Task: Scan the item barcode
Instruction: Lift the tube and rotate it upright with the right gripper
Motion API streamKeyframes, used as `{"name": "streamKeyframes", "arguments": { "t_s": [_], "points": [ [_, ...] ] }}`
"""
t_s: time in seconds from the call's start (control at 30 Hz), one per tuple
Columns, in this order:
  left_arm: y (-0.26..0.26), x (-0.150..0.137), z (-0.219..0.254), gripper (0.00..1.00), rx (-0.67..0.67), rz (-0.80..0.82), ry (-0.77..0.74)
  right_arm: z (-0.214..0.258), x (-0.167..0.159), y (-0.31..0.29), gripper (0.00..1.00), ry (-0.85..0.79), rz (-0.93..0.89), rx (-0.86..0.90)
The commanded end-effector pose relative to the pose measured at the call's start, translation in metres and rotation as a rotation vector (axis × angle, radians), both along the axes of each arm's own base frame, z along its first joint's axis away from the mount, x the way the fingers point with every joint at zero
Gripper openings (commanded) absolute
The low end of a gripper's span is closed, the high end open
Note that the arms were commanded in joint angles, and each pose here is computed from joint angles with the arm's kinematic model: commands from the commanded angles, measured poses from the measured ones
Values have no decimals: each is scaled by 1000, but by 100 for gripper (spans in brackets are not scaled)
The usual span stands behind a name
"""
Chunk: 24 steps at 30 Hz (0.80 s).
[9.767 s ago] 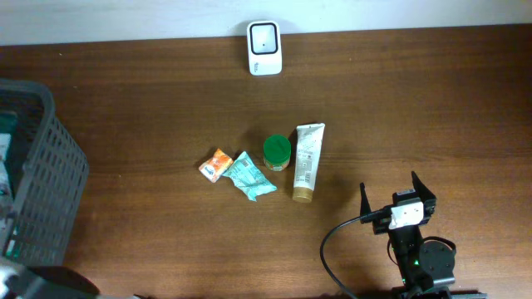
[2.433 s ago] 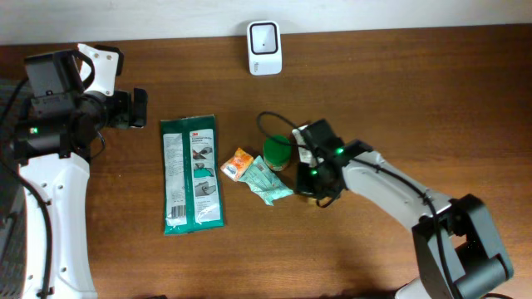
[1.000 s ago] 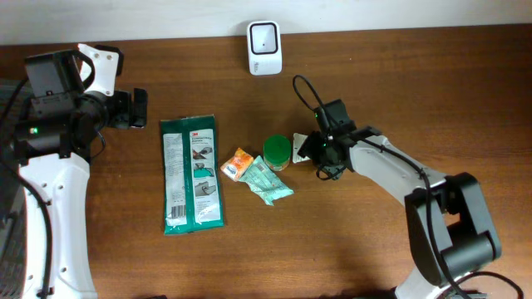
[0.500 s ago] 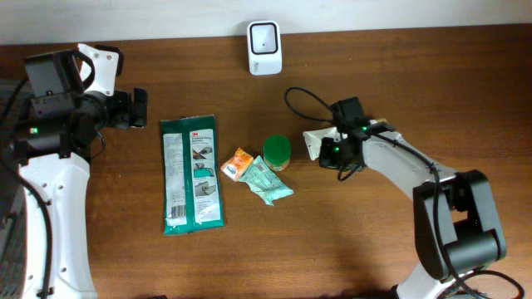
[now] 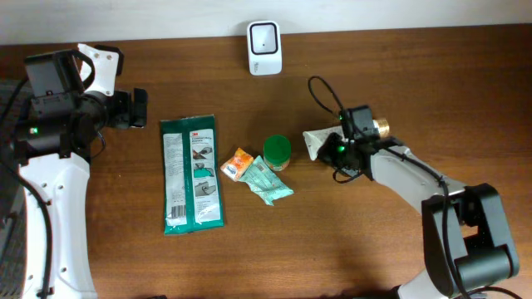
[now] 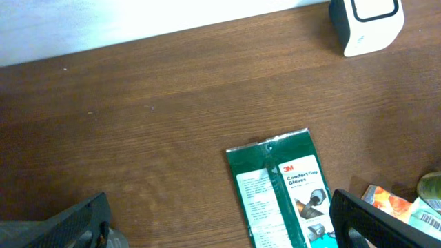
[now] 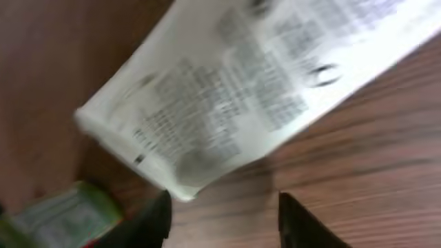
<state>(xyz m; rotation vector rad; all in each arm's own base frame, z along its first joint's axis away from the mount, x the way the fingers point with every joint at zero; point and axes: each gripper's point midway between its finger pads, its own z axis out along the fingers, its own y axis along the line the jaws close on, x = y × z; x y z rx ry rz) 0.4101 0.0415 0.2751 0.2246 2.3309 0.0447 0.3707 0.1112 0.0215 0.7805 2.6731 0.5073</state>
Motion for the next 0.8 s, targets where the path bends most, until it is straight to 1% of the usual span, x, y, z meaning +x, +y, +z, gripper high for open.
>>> {"name": "streamKeyframes", "arguments": {
  "t_s": [0.0, 0.1, 0.17, 0.3, 0.33, 0.37, 0.4, 0.43, 0.47, 0.53, 0.6, 0.63, 0.7, 0.77],
  "points": [
    [-1, 0, 10, 99, 3, -15, -27, 5, 9, -15, 60, -34, -108, -47],
    [-1, 0, 10, 99, 3, -15, -27, 8, 17, -20, 66, -74, -124, -74],
    [-1, 0, 10, 99, 3, -15, -27, 9, 27, -28, 67, -115, -153, -113],
    [-1, 0, 10, 99, 3, -15, -27, -6, 41, -25, 65, -143, -155, -104],
    [-1, 0, 10, 99, 3, -15, -27, -10, 44, -25, 55, -146, -155, -103],
    [-1, 0, 10, 99, 3, -15, -27, -14, 43, -25, 40, -139, -155, -106],
    [-1, 0, 10, 99, 3, -15, -27, -15, 42, -25, 29, -135, -146, -111],
    [-1, 0, 10, 99, 3, -15, -27, -15, 42, -23, 15, -140, -103, -119],
    [-1, 0, 10, 99, 3, -15, -27, -14, 41, -19, 5, -143, -61, -115],
    [-1, 0, 10, 99, 3, -15, -27, -6, 40, -7, 4, -163, 63, -57],
    [-1, 0, 10, 99, 3, -15, -27, 8, 37, 11, 4, -194, 245, 12],
    [-1, 0, 10, 99, 3, -15, -27, 13, 22, 22, 4, -171, 407, 49],
    [-1, 0, 10, 99, 3, -15, -27, 9, -7, 21, 4, -57, 532, 38],
    [-1, 0, 10, 99, 3, -15, -27, 1, -46, 17, 4, 55, 699, 19]
  ]
}}
